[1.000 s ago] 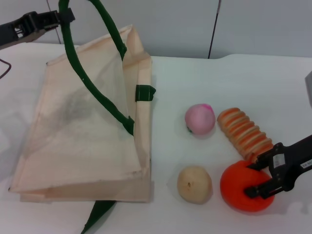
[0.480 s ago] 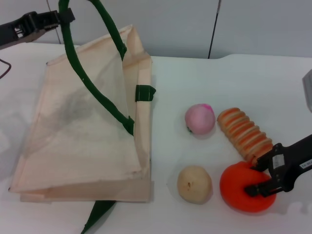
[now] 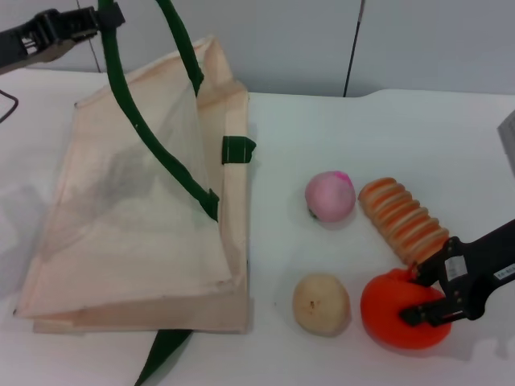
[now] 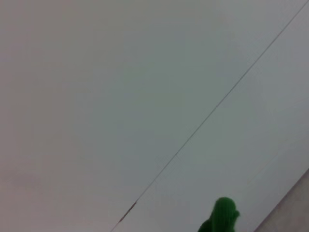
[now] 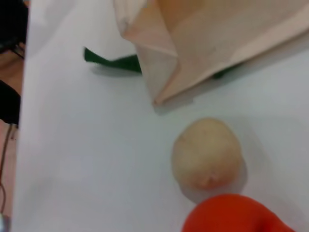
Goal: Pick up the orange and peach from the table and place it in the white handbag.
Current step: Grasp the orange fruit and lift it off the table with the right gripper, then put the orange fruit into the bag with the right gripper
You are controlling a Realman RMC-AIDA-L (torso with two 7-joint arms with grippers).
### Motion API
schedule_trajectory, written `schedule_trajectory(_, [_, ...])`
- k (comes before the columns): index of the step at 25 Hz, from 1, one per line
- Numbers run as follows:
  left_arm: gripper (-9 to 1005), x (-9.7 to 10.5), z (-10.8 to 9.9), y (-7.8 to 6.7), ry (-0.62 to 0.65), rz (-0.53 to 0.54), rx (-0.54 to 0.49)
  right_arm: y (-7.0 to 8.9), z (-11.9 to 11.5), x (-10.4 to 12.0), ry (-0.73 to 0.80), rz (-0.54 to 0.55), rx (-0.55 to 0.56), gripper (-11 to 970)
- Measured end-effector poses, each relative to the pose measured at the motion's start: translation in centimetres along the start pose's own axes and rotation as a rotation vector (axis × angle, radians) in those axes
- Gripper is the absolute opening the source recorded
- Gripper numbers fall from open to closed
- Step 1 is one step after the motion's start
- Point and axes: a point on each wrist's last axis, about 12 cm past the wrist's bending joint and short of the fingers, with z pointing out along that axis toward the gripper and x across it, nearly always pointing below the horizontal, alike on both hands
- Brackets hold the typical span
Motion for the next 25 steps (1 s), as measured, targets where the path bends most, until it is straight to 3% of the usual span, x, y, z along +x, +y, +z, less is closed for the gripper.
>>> schedule_trajectory(8, [131,-0.2,-0.2,-0.5,-0.012,0.002,0.045,0.2,-1.6,-0.4,-0.066,-0.035,0.023,378])
schedule_trajectory(16, [131,-0.7,-0.2,-1.2,-0.022,0.009,0.105,0.8,-4.7,-1.2,-0.184,-0.1,0.099,312])
schedule_trajectory(21, [130,-1.0,0.0,-1.9,-0.04,0.016,0.159,0.4,-5.7,-3.6,-0.304,-0.168,0.146,284])
schedule_trajectory(25, [130,-1.2,0.4,-2.2,-0.053,0.017,0.184,-0.1,-5.2,-6.6,-0.401,-0.229,0.138,266])
